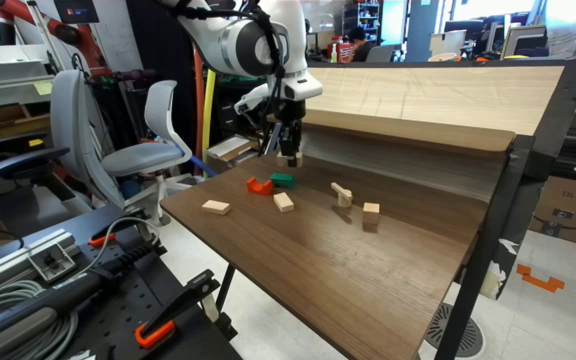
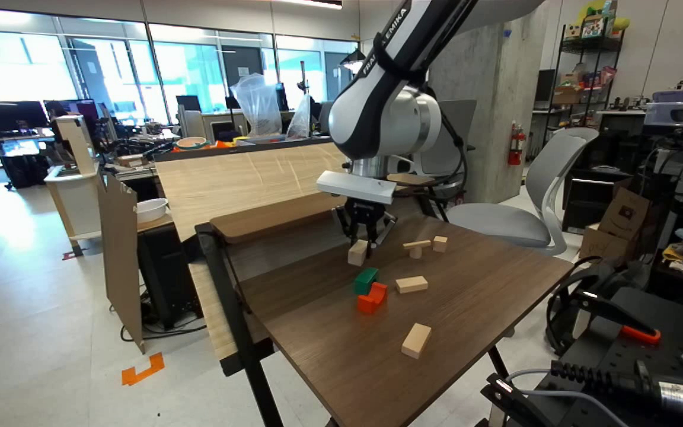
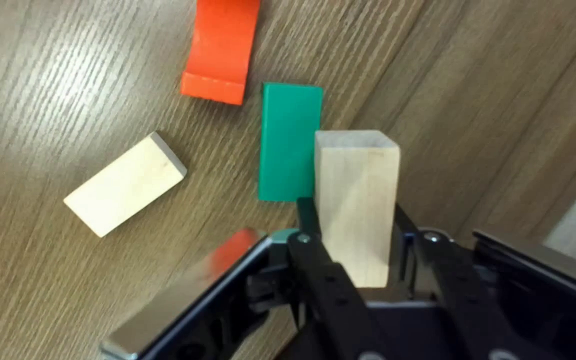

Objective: Mount one rectangular block on top of the green block

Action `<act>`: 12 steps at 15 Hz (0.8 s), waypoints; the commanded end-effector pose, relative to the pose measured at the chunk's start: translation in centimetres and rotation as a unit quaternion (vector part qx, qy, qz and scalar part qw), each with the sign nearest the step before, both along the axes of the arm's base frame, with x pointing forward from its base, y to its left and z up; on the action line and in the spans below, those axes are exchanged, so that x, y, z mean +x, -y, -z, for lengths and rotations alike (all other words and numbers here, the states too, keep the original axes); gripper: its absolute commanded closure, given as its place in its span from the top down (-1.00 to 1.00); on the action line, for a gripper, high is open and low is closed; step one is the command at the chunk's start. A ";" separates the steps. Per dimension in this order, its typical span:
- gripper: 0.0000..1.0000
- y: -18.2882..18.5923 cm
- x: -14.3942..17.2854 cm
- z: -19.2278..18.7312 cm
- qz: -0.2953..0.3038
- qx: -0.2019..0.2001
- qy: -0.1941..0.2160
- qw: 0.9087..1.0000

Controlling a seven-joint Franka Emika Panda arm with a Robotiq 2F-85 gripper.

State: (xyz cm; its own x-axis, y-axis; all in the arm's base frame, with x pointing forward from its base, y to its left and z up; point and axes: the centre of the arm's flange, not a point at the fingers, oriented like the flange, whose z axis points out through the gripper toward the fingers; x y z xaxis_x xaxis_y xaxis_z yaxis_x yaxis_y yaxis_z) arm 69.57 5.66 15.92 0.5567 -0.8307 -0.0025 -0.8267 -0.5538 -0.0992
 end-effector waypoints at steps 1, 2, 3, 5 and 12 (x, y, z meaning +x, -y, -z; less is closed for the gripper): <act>-0.83 -0.2 -1.9 -0.5 -0.002 -0.007 0.001 1.000; -0.83 -0.3 -2.2 -0.2 -0.001 -0.008 -0.005 1.000; -0.83 -0.3 -2.5 0.0 -0.002 -0.008 -0.008 1.000; -0.83 -0.5 -2.9 0.5 -0.003 -0.010 -0.010 1.000; -0.83 -1.0 -3.3 0.9 -0.005 -0.027 0.003 1.000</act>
State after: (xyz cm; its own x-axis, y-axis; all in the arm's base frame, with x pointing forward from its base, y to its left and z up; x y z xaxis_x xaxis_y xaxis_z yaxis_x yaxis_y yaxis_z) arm 67.53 6.45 13.73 0.5694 -0.8220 0.0080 -0.8199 -0.5687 -0.0661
